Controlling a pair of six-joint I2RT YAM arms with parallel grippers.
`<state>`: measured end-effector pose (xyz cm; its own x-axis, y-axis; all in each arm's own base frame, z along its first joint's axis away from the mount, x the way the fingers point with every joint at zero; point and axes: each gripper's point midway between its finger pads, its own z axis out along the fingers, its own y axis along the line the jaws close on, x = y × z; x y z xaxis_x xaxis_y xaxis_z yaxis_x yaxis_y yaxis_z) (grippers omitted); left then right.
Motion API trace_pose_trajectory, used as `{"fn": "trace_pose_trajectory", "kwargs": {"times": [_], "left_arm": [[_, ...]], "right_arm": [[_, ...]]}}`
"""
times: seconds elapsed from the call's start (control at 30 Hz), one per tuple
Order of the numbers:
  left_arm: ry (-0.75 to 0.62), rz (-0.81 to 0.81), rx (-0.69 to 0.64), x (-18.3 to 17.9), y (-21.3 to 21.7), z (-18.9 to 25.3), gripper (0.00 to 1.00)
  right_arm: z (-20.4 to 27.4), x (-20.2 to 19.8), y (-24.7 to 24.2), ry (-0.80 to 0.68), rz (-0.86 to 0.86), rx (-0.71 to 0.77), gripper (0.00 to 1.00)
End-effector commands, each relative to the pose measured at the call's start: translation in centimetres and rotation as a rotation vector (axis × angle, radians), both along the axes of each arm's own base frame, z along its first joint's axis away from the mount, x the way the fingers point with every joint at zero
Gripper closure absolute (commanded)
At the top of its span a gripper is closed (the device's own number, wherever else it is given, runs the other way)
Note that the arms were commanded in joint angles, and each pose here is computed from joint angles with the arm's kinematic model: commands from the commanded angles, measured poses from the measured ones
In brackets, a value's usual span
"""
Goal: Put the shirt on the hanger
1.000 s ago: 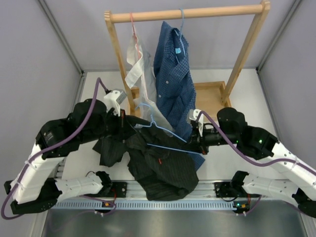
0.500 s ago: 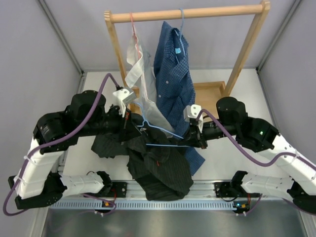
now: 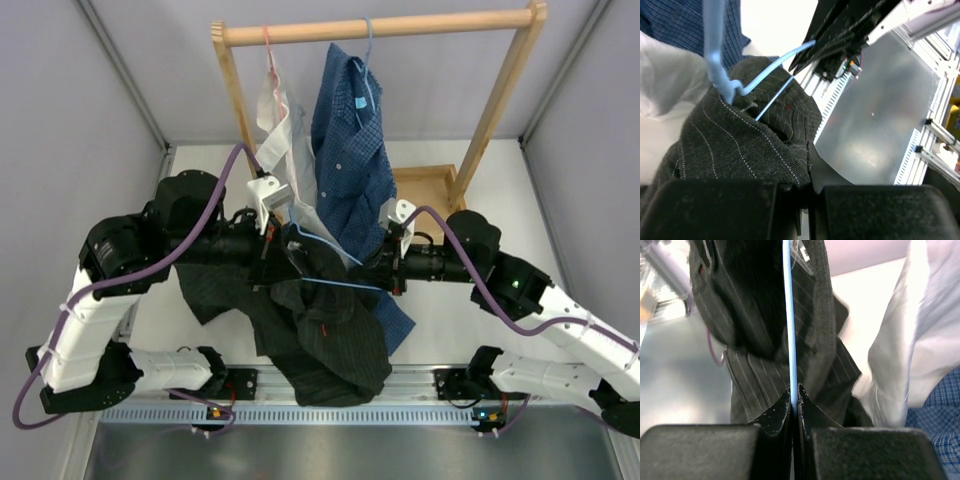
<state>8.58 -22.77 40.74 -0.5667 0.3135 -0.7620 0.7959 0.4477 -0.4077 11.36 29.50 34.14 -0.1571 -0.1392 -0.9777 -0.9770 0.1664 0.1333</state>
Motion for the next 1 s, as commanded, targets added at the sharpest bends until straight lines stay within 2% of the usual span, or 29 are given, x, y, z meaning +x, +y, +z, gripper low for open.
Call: {"fn": "trace_pose_trajectory", "kwargs": {"times": [0.0, 0.17, 0.3, 0.37, 0.47, 0.6, 0.8, 0.97], "left_arm": [[-0.118, 0.025, -0.1, 1.1, -0.4, 3.7, 1.0], [-0.204, 0.136, -0.064, 3.6, 0.5, 4.1, 1.0], [-0.217, 0.142, -0.032, 4.1, 0.5, 3.5, 1.0], [-0.226, 0.131, -0.038, 4.0, 0.4, 3.8, 1.0], [-0.241, 0.096, -0.068, 3.6, 0.0, 4.9, 1.0], [-0.222, 0.031, -0.096, 3.0, -1.2, 5.6, 1.0], [-0.318, 0.336, -0.009, 7.4, 2.3, 5.4, 1.0], [-0.292, 0.231, -0.01, 5.9, 1.5, 4.5, 1.0]], "right_arm": [[3.7, 2.4, 1.3, -0.021, -0.144, 0.176, 1.0], [3.8, 0.7, 2.4, -0.012, -0.048, 0.245, 1.0], [4.5, -0.9, 2.5, -0.021, 0.012, 0.324, 1.0], [5.9, -2.0, 2.4, -0.037, 0.053, 0.418, 1.0], [5.2, -3.2, 3.4, -0.002, 0.105, 0.401, 1.0], [6.0, -2.5, 3.7, -0.016, -0.015, 0.484, 1.0], [5.3, -2.8, 4.0, -0.003, -0.07, 0.489, 1.0], [5.2, -2.8, 4.0, 0.007, -0.085, 0.513, 1.0]]}}
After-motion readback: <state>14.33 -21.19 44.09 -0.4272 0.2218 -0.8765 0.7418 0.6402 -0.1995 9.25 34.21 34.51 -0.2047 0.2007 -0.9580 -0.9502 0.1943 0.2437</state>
